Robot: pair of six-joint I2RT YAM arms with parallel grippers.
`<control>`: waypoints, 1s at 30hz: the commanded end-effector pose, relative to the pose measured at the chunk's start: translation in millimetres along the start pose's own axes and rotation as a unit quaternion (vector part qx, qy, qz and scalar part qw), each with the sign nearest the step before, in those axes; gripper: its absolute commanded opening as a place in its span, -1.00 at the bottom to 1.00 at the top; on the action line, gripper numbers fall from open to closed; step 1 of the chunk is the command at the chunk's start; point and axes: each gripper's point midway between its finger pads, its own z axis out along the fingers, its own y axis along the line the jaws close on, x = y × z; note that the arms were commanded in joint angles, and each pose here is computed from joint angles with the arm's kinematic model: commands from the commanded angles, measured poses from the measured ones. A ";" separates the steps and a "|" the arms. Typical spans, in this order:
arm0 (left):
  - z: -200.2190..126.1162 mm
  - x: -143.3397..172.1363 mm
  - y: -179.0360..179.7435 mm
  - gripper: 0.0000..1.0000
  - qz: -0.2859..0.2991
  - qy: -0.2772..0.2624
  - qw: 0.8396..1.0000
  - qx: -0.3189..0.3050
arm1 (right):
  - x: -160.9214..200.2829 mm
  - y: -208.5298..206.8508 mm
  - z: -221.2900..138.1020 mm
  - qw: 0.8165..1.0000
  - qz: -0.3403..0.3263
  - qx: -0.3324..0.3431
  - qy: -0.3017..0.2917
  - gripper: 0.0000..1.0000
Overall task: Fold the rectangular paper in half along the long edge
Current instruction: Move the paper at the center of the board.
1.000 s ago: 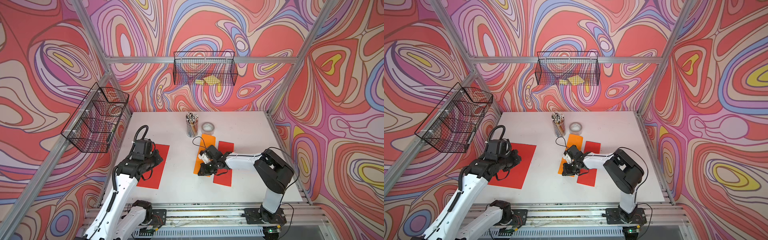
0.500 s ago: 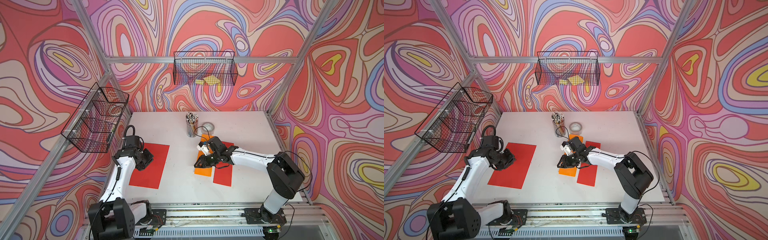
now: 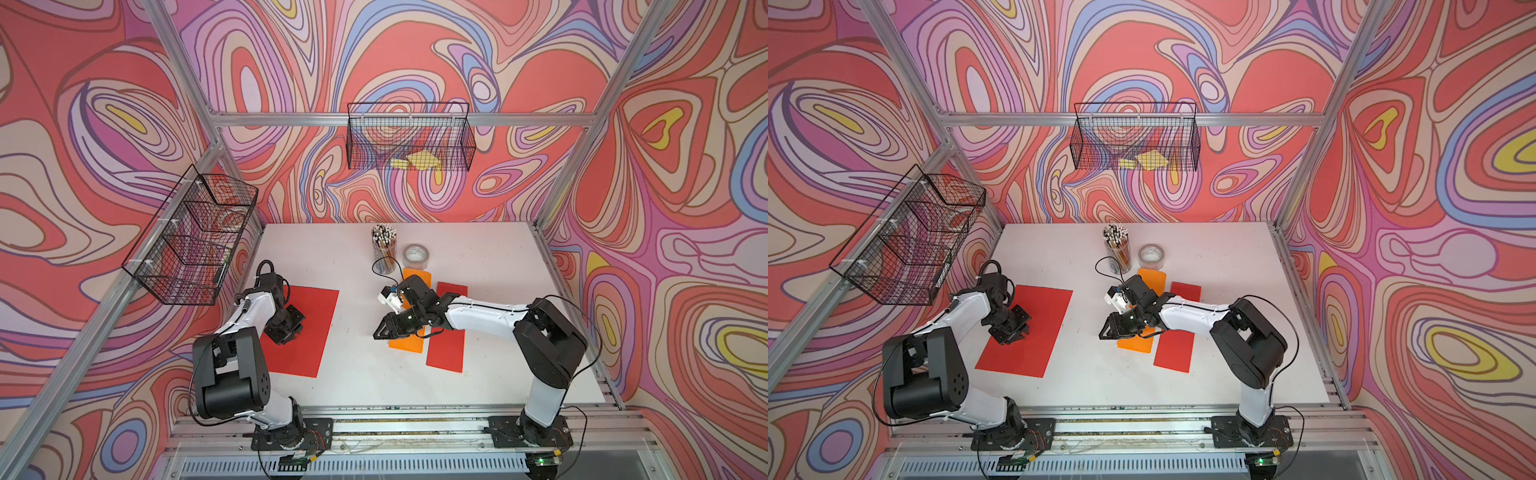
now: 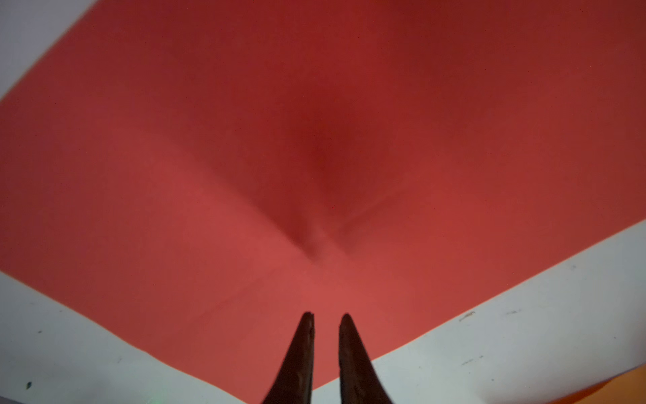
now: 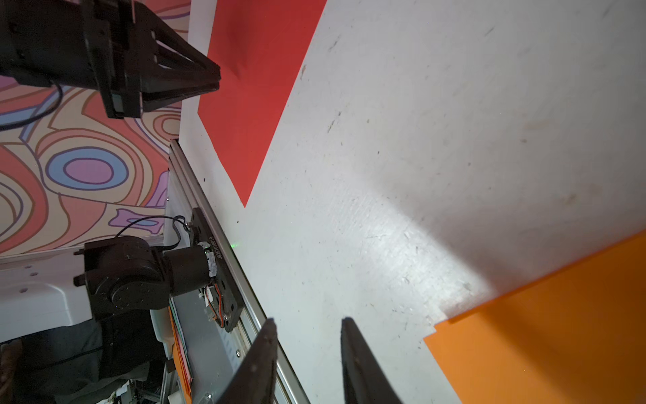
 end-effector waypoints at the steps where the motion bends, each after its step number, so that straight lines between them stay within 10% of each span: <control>1: 5.7 -9.1 0.1 -0.80 -0.002 -0.021 0.999 -0.024 | -1.6 6.0 1.5 1.000 -0.007 -0.009 -0.004 -0.33; 30: 36.1 86.9 -75.2 -1.00 0.079 0.062 0.993 0.058 | 9.3 -19.1 3.5 0.999 0.020 0.034 -0.010 -0.33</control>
